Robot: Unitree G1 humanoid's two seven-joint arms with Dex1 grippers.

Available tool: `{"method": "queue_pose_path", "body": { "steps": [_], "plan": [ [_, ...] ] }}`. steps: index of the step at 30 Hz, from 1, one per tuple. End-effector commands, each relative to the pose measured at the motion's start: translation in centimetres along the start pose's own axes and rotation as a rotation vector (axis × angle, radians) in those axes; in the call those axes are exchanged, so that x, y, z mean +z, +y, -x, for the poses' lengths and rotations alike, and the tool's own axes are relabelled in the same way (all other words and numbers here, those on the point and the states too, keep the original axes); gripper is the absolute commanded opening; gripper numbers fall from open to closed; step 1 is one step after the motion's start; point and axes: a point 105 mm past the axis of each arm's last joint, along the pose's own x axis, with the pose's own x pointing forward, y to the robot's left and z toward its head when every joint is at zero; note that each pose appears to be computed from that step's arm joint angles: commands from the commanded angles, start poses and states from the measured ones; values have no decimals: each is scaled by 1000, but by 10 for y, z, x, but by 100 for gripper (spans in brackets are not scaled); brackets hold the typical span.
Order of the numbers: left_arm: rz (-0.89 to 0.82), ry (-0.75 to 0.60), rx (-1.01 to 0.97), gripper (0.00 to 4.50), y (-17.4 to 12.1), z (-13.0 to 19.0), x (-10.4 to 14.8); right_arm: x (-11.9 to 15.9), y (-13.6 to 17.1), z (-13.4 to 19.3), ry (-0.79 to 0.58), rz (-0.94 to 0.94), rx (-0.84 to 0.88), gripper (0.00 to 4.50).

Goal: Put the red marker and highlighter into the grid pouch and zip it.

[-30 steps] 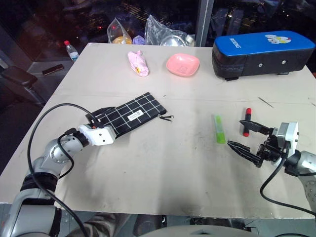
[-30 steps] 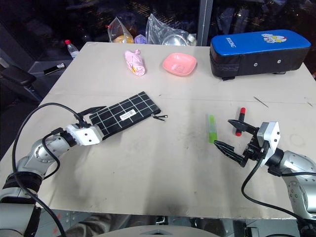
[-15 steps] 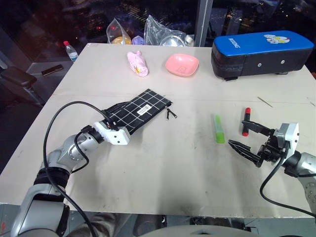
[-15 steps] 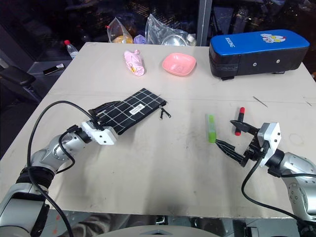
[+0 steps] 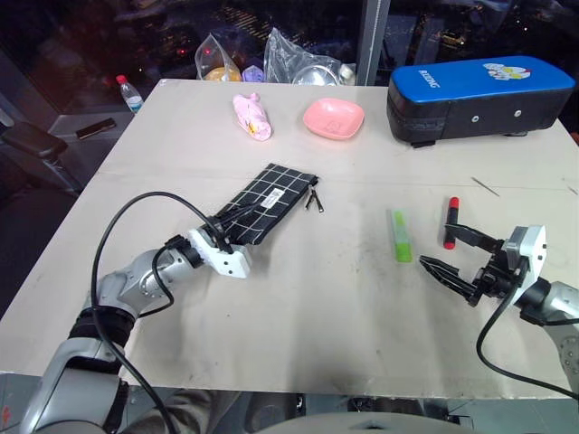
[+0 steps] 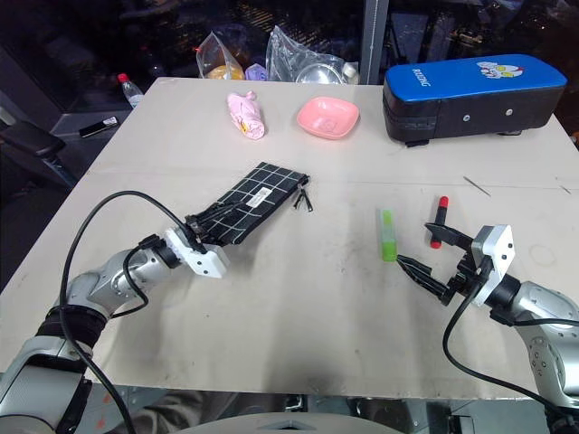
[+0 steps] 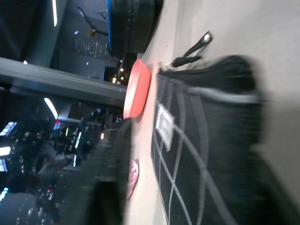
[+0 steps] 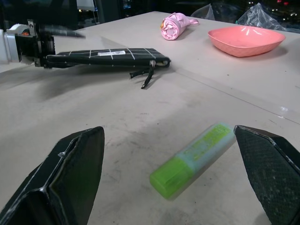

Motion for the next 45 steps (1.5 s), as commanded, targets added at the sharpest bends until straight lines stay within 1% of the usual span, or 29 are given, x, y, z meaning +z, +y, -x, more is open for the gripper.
{"method": "queue_pose_path", "body": {
  "steps": [1,2,7,10,12,13,17,19,21,24,27,30,34,45],
  "plan": [
    [-12,-26,31,12,6,-2,2,12,-1,2,-33,36,-11,450],
    [-7,-26,32,5,5,-2,2,12,-1,2,-33,37,-11,450],
    [52,-9,79,5,7,-2,-1,13,2,-1,-34,39,3,450],
    [170,28,141,5,13,-6,-5,19,8,-8,-48,44,31,450],
    [302,53,194,5,21,-12,-6,24,11,-17,-51,59,40,450],
    [349,40,200,5,24,-15,-2,25,11,-20,-44,74,33,450],
    [653,-59,212,5,39,-28,22,32,6,-42,15,118,13,450],
    [817,-121,230,5,50,-34,35,43,-3,-62,27,128,-45,450],
    [907,-159,218,5,53,-38,45,51,-13,-76,50,143,-108,450],
    [985,-205,182,5,52,-42,59,57,-25,-90,88,69,-151,450],
    [1015,-224,157,5,50,-46,68,62,-24,-101,119,8,-121,450],
    [1040,-229,146,5,45,-52,72,59,-20,-109,154,-134,-95,450],
    [1072,-243,131,5,42,-56,75,54,-20,-120,169,-199,-77,450],
    [1096,-264,73,5,38,-53,81,46,-33,-149,191,-124,-48,450]
  ]
}}
